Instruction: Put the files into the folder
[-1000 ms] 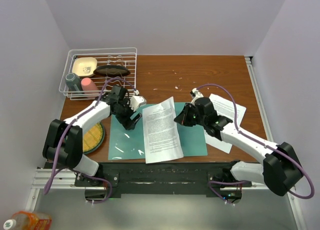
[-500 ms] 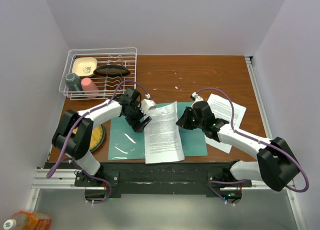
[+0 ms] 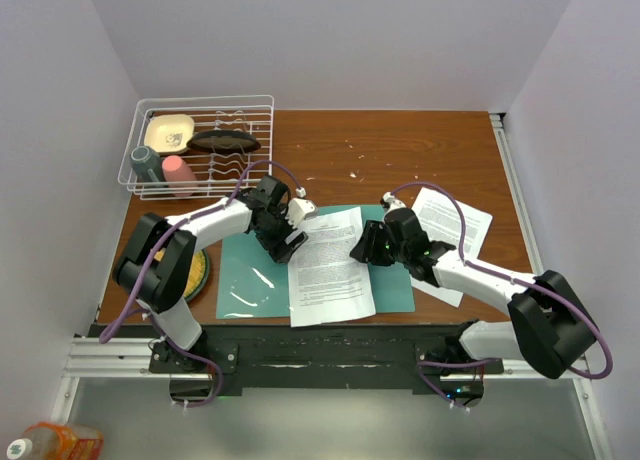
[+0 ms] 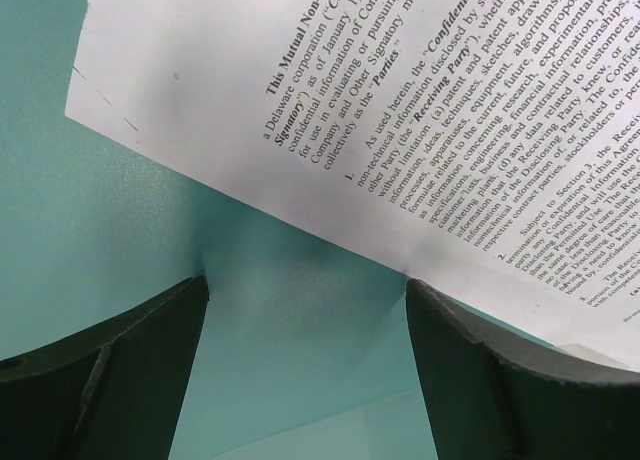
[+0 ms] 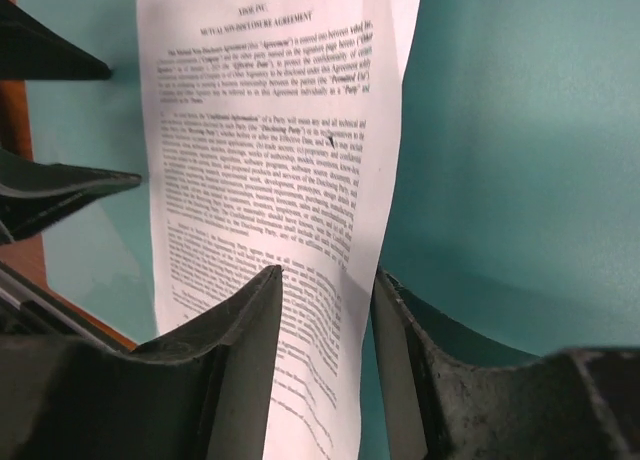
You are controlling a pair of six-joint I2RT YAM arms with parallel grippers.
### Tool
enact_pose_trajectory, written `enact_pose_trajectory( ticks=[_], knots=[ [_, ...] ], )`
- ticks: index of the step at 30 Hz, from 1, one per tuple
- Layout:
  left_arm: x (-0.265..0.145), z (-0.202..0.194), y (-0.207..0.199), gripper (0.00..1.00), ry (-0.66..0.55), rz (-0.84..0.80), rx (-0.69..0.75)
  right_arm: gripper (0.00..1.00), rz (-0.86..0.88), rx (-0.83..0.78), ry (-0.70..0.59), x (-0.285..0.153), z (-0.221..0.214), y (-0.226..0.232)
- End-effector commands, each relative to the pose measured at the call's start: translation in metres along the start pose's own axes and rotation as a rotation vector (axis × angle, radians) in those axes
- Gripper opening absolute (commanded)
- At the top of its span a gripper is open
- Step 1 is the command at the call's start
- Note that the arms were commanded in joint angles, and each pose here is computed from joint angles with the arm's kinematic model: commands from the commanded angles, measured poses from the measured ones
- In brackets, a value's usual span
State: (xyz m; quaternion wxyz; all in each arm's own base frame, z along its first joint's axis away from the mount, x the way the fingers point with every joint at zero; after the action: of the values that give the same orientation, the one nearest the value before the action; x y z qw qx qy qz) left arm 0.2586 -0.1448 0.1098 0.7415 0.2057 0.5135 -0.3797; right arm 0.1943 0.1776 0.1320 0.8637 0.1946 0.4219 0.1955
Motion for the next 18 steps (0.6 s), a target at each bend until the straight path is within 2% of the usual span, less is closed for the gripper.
enact_pose_trajectory(
  ticks=[1,8,13,16,18],
  knots=[
    [0.001,0.006,0.001,0.86,-0.015,0.014,-0.002,0.4,0.057,0.002,0.024,0.0,-0.01,-0.001],
    [0.002,0.005,0.001,0.85,-0.009,-0.001,0.004,0.25,0.112,0.041,0.027,-0.008,-0.025,-0.006],
    [-0.008,0.01,0.001,0.85,-0.014,0.0,0.005,0.0,0.151,0.039,-0.05,-0.014,-0.013,0.002],
    [-0.035,0.021,-0.004,0.89,-0.057,-0.085,0.029,0.0,0.205,0.048,-0.128,-0.019,-0.004,0.01],
    [-0.059,0.028,-0.002,0.91,-0.111,-0.056,0.053,0.0,0.214,0.04,-0.152,-0.02,0.0,0.012]
  ],
)
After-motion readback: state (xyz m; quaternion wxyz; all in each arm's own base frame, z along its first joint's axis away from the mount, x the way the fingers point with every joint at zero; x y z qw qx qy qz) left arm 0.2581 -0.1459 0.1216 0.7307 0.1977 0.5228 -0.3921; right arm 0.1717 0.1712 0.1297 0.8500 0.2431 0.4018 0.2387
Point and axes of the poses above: each gripper's point midway between its finger pads, its own x axis out along the fingers, its own y axis along the line the jaws close on, z = x × y, the point moved 10 cm from there along -x, back along the fingers, and after that the axes turned 3 degrees about -x, right-handed, at the moved point
